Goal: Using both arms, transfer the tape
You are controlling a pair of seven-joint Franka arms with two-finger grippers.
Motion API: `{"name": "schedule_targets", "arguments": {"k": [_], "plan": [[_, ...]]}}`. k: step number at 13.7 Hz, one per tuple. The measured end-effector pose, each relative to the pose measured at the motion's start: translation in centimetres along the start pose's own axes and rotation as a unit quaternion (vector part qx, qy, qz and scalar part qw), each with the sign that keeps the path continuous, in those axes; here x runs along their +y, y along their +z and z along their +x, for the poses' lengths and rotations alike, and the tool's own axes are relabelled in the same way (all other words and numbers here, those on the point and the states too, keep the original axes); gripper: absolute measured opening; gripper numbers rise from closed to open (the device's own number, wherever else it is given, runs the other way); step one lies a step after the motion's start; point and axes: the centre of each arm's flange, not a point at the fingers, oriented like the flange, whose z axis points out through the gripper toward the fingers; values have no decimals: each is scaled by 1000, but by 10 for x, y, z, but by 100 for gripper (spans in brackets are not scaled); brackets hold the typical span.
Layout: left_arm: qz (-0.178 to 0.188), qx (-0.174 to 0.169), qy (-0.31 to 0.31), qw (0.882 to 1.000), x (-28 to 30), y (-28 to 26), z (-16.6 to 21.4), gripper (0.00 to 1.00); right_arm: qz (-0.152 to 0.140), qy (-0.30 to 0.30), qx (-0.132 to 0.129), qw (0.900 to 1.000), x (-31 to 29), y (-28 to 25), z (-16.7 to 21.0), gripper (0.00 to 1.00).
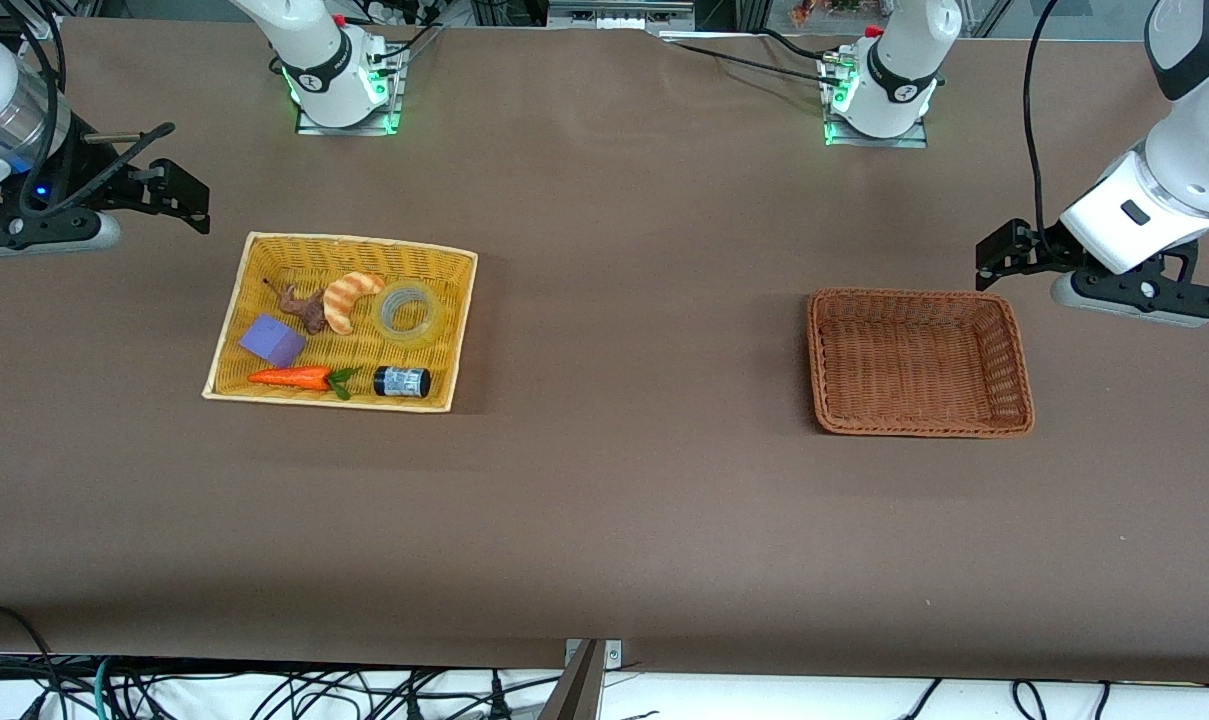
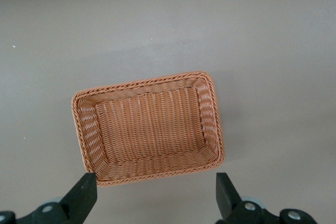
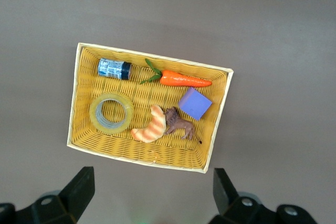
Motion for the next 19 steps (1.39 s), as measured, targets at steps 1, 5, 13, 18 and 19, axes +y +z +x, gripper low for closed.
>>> {"name": "schedule_targets", "arguments": {"k": [1, 5, 13, 18, 19], "plan": [[0, 0, 0, 1000, 0, 0, 0, 100, 1, 0, 0, 1000, 0, 0, 0, 100], [0, 0, 0, 1000, 0, 0, 0, 100, 4, 0, 3, 1000, -1, -1, 1, 100], [0, 0, 0, 1000, 0, 0, 0, 100, 42, -12, 0, 999, 10, 3, 3, 100], [0, 0, 0, 1000, -1, 0, 0, 100, 43, -11, 0, 999, 12, 3, 3, 100], [0, 0, 0, 1000, -1, 0, 0, 100, 43, -11, 0, 999, 12, 3, 3, 100]]}}
